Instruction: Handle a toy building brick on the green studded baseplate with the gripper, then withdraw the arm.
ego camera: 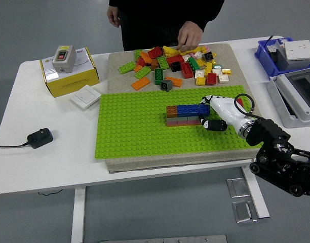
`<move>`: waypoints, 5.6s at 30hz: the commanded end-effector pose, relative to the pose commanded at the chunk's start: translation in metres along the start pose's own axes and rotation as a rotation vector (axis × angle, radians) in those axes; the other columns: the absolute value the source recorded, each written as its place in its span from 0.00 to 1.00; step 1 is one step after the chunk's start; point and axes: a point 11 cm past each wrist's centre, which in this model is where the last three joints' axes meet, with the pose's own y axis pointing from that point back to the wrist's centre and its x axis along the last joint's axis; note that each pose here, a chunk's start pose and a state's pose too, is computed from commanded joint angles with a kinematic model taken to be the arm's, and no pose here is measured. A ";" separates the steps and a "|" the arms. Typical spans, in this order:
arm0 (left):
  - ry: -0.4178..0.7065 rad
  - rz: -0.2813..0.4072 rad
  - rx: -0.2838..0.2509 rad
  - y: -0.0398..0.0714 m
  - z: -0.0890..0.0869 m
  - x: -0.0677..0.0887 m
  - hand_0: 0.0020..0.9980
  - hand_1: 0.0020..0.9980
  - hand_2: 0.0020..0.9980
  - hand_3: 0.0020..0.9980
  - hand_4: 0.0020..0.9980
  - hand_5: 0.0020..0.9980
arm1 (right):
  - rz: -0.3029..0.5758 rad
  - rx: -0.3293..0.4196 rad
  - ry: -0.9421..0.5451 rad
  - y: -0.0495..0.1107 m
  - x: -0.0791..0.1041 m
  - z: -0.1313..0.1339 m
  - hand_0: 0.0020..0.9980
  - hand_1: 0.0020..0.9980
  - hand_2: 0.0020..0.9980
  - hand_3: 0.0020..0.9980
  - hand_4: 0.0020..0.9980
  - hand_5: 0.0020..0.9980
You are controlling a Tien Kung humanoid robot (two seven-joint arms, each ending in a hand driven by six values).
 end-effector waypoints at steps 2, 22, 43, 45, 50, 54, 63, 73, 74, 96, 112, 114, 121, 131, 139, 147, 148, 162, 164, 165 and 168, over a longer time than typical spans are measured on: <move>0.000 0.000 0.000 0.000 0.000 0.000 0.66 0.66 0.59 0.60 0.17 0.68 | -0.001 0.000 0.000 0.000 0.000 0.000 0.79 0.88 0.90 0.41 0.43 0.34; -0.001 -0.001 -0.006 0.000 0.003 0.000 0.66 0.66 0.59 0.60 0.17 0.69 | -0.018 0.006 0.027 -0.001 -0.001 0.001 0.79 0.88 0.90 0.65 0.43 0.34; 0.000 0.000 -0.013 0.000 0.005 0.000 0.66 0.66 0.59 0.60 0.17 0.69 | -0.026 0.012 0.030 -0.001 -0.001 0.000 0.80 0.88 0.90 0.67 0.44 0.34; 0.000 0.000 -0.013 0.000 0.005 0.000 0.66 0.66 0.59 0.60 0.17 0.68 | -0.027 0.012 0.030 -0.001 -0.002 0.000 0.80 0.88 0.90 0.68 0.44 0.34; 0.000 0.000 -0.014 0.000 0.005 0.000 0.66 0.66 0.59 0.60 0.17 0.68 | -0.029 0.013 0.030 -0.001 -0.002 0.000 0.80 0.88 0.90 0.68 0.44 0.34; 0.000 -0.001 -0.015 0.000 0.005 0.000 0.66 0.66 0.59 0.60 0.17 0.69 | -0.029 0.014 0.029 -0.001 -0.002 -0.001 0.80 0.88 0.91 0.68 0.45 0.34; -0.001 0.000 -0.016 0.000 0.005 0.001 0.66 0.66 0.58 0.60 0.14 0.68 | -0.029 0.013 0.029 -0.001 -0.002 0.000 0.80 0.88 0.91 0.69 0.46 0.35; -0.001 0.000 -0.015 0.000 0.005 0.001 0.66 0.66 0.58 0.60 0.14 0.68 | -0.029 0.015 0.028 -0.001 -0.001 -0.001 0.80 0.88 0.91 0.69 0.46 0.35; -0.001 0.000 -0.016 0.000 0.005 0.001 0.66 0.66 0.58 0.60 0.14 0.68 | -0.029 0.016 0.028 -0.002 -0.001 -0.001 0.80 0.88 0.91 0.69 0.46 0.35; 0.000 -0.001 -0.014 0.000 0.004 0.000 0.66 0.66 0.58 0.60 0.14 0.68 | -0.024 0.018 0.019 -0.002 0.001 -0.002 0.80 0.88 0.91 0.70 0.47 0.35; -0.002 -0.001 -0.013 0.000 0.003 0.000 0.66 0.66 0.58 0.60 0.13 0.68 | -0.020 0.020 0.007 -0.001 0.003 -0.001 0.79 0.88 0.91 0.71 0.47 0.35; -0.002 -0.001 -0.013 0.000 0.003 0.000 0.66 0.66 0.58 0.60 0.13 0.68 | -0.020 0.021 0.005 -0.001 0.003 -0.002 0.79 0.88 0.91 0.71 0.47 0.35; -0.001 -0.001 -0.014 0.000 0.004 0.000 0.66 0.66 0.58 0.60 0.13 0.68 | -0.019 0.022 0.001 -0.001 0.003 -0.002 0.80 0.88 0.91 0.71 0.47 0.35; -0.001 -0.002 -0.016 0.000 0.005 0.000 0.66 0.66 0.57 0.60 0.13 0.68 | -0.017 0.020 -0.001 -0.002 0.004 -0.002 0.80 0.88 0.91 0.74 0.47 0.35; -0.001 -0.002 -0.016 0.000 0.005 -0.001 0.66 0.66 0.57 0.60 0.13 0.68 | -0.019 0.018 -0.004 -0.002 0.004 -0.001 0.80 0.88 0.91 0.75 0.47 0.35; -0.001 -0.003 -0.018 0.000 0.006 -0.001 0.66 0.66 0.57 0.60 0.13 0.68 | -0.018 0.018 -0.006 -0.002 0.005 -0.001 0.80 0.88 0.91 0.76 0.47 0.35; -0.001 -0.003 -0.018 0.000 0.006 -0.001 0.66 0.66 0.57 0.60 0.13 0.68 | -0.018 0.018 -0.007 -0.002 0.005 -0.001 0.80 0.88 0.91 0.76 0.47 0.35; -0.001 -0.003 -0.019 0.000 0.006 -0.001 0.66 0.66 0.57 0.60 0.13 0.68 | -0.018 0.017 -0.009 -0.002 0.005 -0.001 0.80 0.88 0.91 0.76 0.48 0.35; -0.001 -0.003 -0.019 0.000 0.006 -0.001 0.66 0.66 0.57 0.60 0.13 0.68 | -0.018 0.017 -0.009 -0.002 0.005 -0.001 0.80 0.88 0.91 0.76 0.48 0.35; -0.001 -0.003 -0.019 0.000 0.006 -0.001 0.66 0.66 0.57 0.60 0.13 0.68 | -0.018 0.017 -0.009 -0.002 0.006 -0.001 0.80 0.88 0.91 0.76 0.48 0.35; -0.001 -0.004 -0.019 0.000 0.006 -0.001 0.66 0.66 0.57 0.60 0.13 0.68 | -0.018 0.017 -0.010 -0.002 0.005 -0.001 0.80 0.88 0.91 0.77 0.48 0.35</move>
